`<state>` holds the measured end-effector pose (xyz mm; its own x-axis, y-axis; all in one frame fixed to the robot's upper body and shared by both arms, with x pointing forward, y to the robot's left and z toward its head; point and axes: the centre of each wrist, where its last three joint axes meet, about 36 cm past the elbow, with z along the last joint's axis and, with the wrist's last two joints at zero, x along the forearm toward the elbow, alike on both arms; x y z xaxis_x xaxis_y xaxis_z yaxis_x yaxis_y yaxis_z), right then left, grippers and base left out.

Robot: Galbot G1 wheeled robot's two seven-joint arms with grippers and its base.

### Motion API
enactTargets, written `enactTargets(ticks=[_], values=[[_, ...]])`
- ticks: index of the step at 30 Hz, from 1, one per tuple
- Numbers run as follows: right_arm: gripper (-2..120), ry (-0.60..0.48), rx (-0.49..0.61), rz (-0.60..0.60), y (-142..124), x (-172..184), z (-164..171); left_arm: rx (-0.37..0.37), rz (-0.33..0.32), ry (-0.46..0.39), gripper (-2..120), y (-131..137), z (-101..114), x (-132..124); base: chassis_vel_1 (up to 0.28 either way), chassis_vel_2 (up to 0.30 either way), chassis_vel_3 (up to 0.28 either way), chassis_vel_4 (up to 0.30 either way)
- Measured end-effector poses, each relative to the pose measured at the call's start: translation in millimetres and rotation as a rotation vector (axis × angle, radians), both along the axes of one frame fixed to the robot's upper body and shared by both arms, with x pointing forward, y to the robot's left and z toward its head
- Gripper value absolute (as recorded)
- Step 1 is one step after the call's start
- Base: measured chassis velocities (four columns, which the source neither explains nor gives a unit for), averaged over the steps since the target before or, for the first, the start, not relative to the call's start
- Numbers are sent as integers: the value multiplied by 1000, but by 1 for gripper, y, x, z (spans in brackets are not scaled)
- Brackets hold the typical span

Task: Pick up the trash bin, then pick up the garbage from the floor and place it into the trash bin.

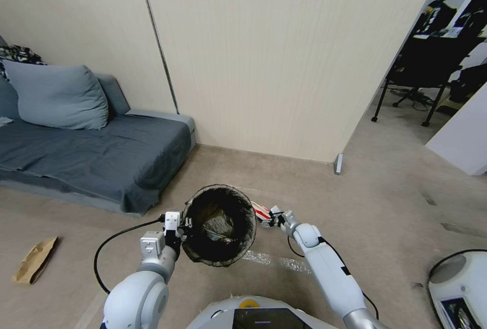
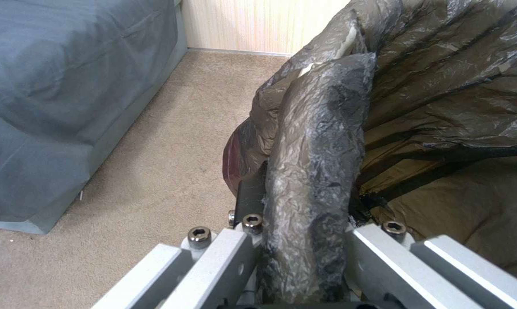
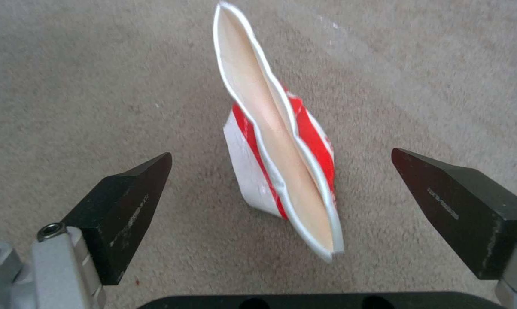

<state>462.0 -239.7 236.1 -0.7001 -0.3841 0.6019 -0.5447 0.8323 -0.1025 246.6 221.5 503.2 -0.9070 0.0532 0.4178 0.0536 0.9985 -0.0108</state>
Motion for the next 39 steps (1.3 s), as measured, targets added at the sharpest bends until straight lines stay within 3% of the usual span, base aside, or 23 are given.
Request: enactTargets(ticks=[17,34,39], values=[[100,74,-42,-50,-5,19,-39,0,-1,7,1,-1,-4,2,0,0,0,0],[100,-32,-93,-37,8,51,-44,3,-12,8,1,-2,-5,1,0,0,0,0],[88,-37,-100,-32,9,52,-43,4,-13,8,1,-1,-5,1,0,0,0,0]])
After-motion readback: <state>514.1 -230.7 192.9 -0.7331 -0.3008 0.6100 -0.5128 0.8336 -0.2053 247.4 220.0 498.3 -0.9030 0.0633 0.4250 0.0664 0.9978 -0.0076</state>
